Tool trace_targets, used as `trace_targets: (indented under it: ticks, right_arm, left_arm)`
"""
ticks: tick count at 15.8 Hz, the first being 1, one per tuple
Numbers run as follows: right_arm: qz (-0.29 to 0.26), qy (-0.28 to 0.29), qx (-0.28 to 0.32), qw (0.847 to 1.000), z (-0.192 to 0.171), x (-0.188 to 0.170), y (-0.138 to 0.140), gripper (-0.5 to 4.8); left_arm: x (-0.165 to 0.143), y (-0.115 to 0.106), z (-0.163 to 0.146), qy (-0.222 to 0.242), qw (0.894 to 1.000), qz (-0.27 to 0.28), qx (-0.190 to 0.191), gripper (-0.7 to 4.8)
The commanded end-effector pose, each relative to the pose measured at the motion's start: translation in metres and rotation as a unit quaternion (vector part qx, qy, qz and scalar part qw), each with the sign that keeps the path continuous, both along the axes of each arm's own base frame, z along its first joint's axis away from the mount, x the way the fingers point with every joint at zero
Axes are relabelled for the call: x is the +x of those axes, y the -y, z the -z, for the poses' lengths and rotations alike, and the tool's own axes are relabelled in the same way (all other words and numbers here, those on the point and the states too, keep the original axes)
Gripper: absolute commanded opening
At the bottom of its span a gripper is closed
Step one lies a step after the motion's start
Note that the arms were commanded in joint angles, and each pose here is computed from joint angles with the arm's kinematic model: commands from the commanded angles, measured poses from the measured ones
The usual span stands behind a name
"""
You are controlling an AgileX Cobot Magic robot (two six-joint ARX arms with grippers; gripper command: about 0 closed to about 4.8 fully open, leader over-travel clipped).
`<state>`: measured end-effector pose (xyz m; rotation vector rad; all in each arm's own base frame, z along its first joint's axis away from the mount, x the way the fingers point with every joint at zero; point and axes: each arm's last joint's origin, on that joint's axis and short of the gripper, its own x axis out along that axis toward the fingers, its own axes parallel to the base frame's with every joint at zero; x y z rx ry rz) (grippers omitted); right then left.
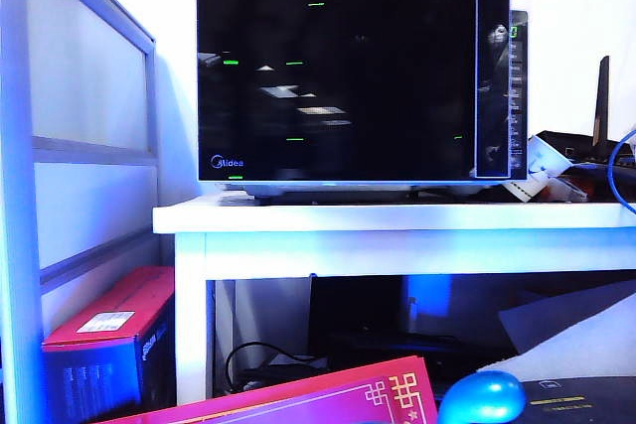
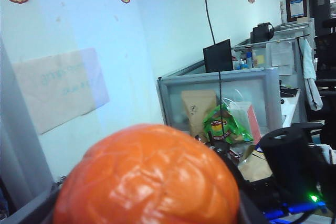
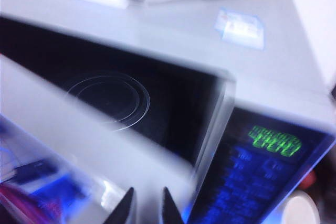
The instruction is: Open the microwave door, place the orange inside the microwave, then close the microwave door.
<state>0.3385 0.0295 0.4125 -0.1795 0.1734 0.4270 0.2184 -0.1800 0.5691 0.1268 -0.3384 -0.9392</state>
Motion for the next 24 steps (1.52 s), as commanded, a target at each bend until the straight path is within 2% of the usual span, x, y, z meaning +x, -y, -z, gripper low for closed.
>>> trace_targets:
  ticks: [1,3,6,11,15,20,24]
  right_arm:
    - [0.061,0.025,-0.012,0.998,-0.009,-0.003,0.004,0.71]
    - [0.099,0.028,-0.019,0.995,-0.007,0.0,0.006,0.71]
    - [0.085,0.021,-0.017,0.996,0.0,0.009,0.005,0.71]
    - [0.01,-0.028,-0.005,1.0,0.019,0.019,0.0,0.61]
    - [-0.074,-0.028,0.017,0.997,0.017,0.015,-0.005,0.61]
    - [-0.055,0.035,0.014,0.998,-0.008,0.0,0.0,0.61]
    - [-0.04,0.044,0.012,0.998,-0.014,-0.002,0.002,0.57]
  left_arm:
    - [-0.002,-0.001,-0.003,0.006,1.0,0.001,-0.006,3.67]
    - [-0.002,-0.001,-0.003,0.006,1.0,0.002,-0.006,3.67]
    - [-0.002,-0.001,-0.003,0.006,1.0,0.001,-0.006,3.67]
    - [-0.002,-0.001,-0.002,0.003,1.0,0.001,-0.004,3.67]
    - [-0.002,-0.001,-0.002,0.004,1.0,0.001,-0.004,3.67]
    - [-0.002,-0.001,-0.002,0.004,1.0,0.001,-0.004,3.67]
    - [-0.002,-0.002,-0.002,0.004,1.0,0.001,-0.004,3.67]
